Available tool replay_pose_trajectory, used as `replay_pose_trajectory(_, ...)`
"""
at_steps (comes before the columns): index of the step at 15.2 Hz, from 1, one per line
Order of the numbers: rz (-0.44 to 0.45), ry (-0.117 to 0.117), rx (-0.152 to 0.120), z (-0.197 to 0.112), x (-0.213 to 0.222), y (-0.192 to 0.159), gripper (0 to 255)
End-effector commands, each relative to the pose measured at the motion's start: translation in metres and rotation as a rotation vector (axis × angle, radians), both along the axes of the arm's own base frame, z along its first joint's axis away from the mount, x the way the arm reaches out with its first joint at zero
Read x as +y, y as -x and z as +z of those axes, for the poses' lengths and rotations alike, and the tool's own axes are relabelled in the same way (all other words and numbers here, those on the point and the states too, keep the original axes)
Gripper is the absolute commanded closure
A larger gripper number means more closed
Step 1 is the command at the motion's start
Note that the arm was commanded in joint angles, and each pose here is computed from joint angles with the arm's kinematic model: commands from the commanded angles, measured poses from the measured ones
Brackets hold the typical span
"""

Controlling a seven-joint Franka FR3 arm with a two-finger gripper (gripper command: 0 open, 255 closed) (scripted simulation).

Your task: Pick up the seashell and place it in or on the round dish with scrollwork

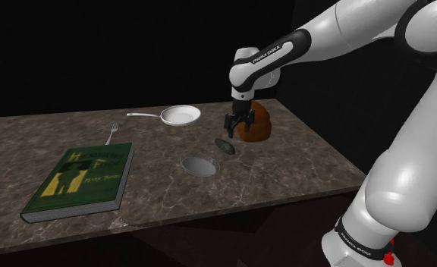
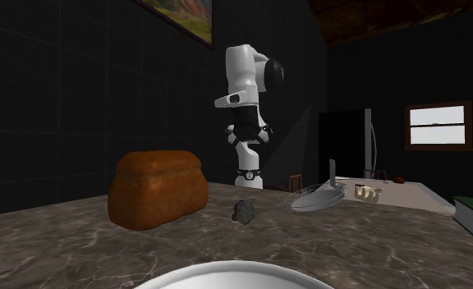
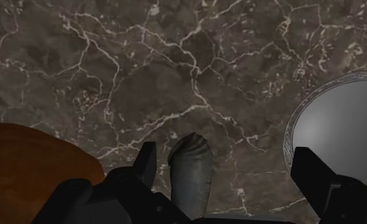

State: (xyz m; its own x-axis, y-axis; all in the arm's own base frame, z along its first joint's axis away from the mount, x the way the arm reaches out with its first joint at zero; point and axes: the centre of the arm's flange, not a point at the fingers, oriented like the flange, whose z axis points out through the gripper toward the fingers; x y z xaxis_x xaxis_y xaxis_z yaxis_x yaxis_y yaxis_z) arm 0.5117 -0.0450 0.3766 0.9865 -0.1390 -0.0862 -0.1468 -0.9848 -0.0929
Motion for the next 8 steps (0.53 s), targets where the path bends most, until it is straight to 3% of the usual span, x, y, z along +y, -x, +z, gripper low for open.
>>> replay_pose_trajectory(1, -0.001, 0.003, -0.005, -0.016, -0.005, -0.02, 0)
replay_pose_trajectory(8, -0.007, 0.011, -0.019, -0.073, -0.02, -0.088, 0)
